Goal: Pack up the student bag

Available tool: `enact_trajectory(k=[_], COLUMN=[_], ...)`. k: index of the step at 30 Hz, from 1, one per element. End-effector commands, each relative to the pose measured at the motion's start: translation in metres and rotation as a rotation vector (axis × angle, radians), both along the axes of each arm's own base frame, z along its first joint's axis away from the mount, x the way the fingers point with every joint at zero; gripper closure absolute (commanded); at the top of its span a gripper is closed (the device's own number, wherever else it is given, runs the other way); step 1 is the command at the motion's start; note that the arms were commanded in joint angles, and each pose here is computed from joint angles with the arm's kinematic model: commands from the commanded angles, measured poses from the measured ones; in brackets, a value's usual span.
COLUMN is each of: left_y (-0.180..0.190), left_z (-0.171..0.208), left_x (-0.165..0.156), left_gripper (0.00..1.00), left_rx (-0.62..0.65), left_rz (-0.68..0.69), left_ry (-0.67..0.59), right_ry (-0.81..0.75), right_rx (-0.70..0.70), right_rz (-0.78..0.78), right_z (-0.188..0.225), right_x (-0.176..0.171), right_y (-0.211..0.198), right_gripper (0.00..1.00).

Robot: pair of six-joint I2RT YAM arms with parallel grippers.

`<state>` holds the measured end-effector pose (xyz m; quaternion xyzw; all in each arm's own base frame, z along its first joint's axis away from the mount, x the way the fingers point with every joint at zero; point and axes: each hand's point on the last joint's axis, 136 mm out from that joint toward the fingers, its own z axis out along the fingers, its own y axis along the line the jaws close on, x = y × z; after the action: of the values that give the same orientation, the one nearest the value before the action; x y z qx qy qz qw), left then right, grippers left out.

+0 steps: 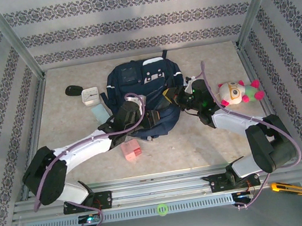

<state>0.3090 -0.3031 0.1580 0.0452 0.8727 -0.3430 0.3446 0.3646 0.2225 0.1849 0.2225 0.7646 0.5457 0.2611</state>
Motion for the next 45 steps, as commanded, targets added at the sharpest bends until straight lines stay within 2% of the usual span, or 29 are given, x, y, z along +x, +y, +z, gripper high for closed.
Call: enact_trajectory(k=[1,8,13,19,22,25,30,31,36,37,40,41,45], left_y=[0.009,0.006,-0.013,-0.027,-0.026,-0.022,-0.012,-0.011,-0.008,-0.006,-0.009,-0.01,-0.015], left_z=[-0.007,-0.03,-0.027,-0.02,-0.025,-0.033,-0.04,-0.041,-0.039,-0.039,-0.036,-0.035,-0.03], left_x=[-0.007,-0.004,-0.001,0.008,0.012,0.013,0.014,0.014,0.015,0.014,0.011,0.009,0.008], left_gripper=[0.6,0.6,0.64,0.71,0.8,0.84,0.75,0.77,0.99,1.0,1.0,1.0,1.0], left_rx=[0.05,0.117,0.067,0.039,0.053,0.08,0.117,0.119,0.123,0.127,0.118,0.105,0.069], left_rz=[0.051,0.075,0.04,0.033,0.052,0.075,0.111,0.114,0.13,0.129,0.097,0.088,0.068], left_ry=[0.031,0.087,0.074,0.046,0.045,0.057,0.064,0.064,0.047,0.045,0.033,0.031,0.023], right_ry=[-0.1,-0.109,-0.111,-0.111,-0.116,-0.117,-0.117,-0.118,-0.116,-0.107,-0.067,-0.054,-0.022], right_rx=[0.009,0.008,0.007,0.01,0.011,0.009,0.007,0.006,-0.002,-0.003,0.005,0.005,0.012], right_rz=[0.013,0.016,0.016,0.019,0.021,0.018,0.018,0.018,0.011,0.009,0.017,0.017,0.009], right_z=[0.024,0.028,0.028,0.03,0.031,0.031,0.031,0.031,0.029,0.027,0.022,0.018,0.008], right_x=[-0.001,-0.002,-0.003,-0.004,-0.005,-0.005,-0.007,-0.007,-0.009,-0.009,-0.014,-0.016,-0.018], right_y=[0.006,0.006,0.006,0.007,0.008,0.007,0.006,0.006,0.004,0.004,0.011,0.016,0.027], right_gripper=[1.0,1.0,1.0,1.0,1.0,1.0,1.0,1.0,1.0,1.0,0.7,0.63,0.55])
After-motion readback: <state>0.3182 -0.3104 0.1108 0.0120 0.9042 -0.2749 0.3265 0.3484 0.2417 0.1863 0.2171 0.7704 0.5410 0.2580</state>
